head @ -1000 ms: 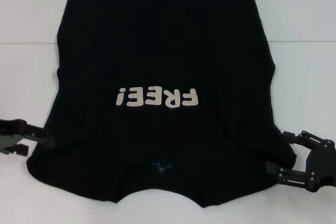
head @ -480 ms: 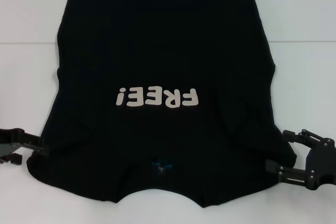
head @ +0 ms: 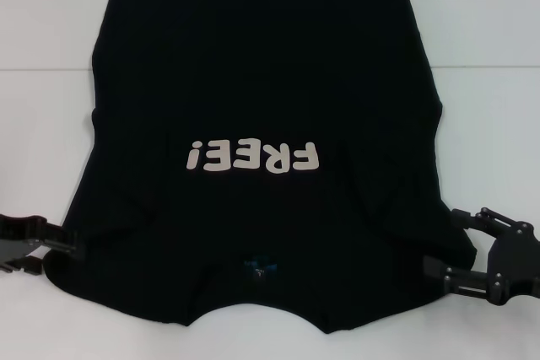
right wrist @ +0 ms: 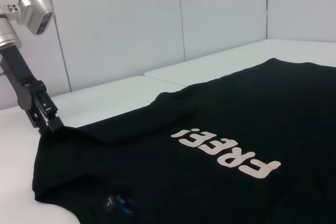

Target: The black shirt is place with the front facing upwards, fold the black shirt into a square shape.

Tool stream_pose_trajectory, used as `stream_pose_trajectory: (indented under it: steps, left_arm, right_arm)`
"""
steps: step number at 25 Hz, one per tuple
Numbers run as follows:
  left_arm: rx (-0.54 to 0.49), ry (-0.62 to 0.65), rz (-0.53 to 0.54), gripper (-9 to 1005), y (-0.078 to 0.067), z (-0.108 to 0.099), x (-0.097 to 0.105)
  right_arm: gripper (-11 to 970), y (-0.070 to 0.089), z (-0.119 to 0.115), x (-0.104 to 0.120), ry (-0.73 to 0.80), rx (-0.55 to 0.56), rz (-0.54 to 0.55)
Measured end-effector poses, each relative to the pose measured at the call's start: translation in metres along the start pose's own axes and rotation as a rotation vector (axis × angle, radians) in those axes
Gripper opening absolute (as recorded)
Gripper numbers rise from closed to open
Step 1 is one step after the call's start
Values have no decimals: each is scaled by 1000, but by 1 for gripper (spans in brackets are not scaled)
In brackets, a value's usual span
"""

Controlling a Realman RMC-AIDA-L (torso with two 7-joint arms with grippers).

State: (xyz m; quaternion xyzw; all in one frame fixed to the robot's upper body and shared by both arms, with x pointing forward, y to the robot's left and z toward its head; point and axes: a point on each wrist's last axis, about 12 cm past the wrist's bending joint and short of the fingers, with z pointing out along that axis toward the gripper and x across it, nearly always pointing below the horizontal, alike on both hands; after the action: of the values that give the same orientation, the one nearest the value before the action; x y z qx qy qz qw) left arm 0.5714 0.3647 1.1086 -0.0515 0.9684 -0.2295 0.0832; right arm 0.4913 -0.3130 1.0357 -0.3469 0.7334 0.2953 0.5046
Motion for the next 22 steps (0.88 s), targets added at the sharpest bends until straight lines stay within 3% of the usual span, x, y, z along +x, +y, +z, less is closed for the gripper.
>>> stream_pose_trajectory:
  steps: [17, 22]
  left_arm:
    - [5, 7, 47, 805, -6, 6, 1]
    - [-5, 12, 57, 640, -5, 8, 3]
  right_arm:
    - [947, -1, 2, -1, 1, 0, -2]
    - [947, -1, 2, -2, 1, -1, -3]
